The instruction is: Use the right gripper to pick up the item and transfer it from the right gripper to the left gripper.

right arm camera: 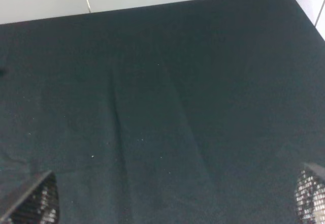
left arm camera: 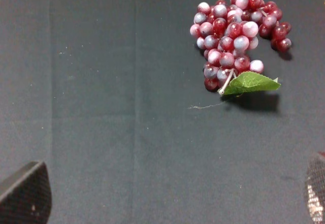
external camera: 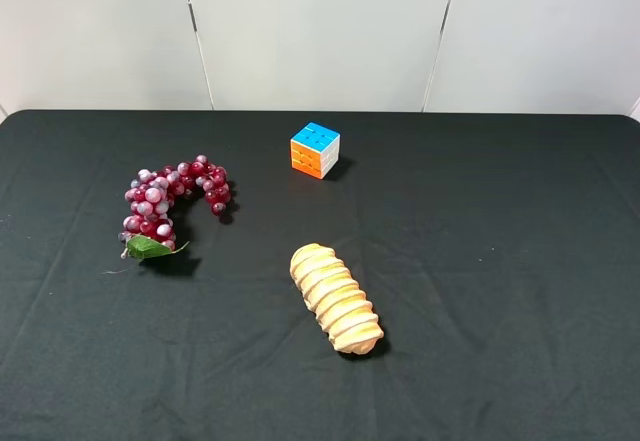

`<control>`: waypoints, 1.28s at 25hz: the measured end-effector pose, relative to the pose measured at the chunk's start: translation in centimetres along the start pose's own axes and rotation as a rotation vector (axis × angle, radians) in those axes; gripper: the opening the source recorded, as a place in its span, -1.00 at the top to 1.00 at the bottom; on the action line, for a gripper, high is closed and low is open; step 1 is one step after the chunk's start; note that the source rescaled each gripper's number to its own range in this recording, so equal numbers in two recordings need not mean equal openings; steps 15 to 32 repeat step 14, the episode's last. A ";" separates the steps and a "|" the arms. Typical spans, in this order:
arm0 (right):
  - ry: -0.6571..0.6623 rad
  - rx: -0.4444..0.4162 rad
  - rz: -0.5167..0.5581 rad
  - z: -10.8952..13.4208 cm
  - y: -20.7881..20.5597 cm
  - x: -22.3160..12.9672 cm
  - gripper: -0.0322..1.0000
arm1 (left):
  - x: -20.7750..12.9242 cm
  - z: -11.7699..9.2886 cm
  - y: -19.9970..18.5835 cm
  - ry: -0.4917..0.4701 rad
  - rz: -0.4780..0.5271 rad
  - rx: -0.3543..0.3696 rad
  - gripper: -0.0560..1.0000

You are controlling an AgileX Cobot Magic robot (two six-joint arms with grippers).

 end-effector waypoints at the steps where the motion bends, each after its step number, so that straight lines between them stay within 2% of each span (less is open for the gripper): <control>1: 0.000 0.000 0.000 0.0 0.0 0.0 -1.00 | 0.0 0.0 0.0 0.000 -0.001 0.000 -1.00; 32: 0.001 -0.001 0.001 0.0 0.0 0.0 -1.00 | 0.1 0.0 0.0 0.000 -0.007 -0.001 -1.00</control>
Point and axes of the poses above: a point on each arm's last joint axis where the gripper is mounted, y pointing out along that axis toward the gripper, z along the wrist's bending axis when the last joint is at zero, x = y × z, the point moved 8 cm from there along y, pointing out along that axis toward the gripper, and after that the axes turned 4 degrees about -y, right-handed, at the moved point
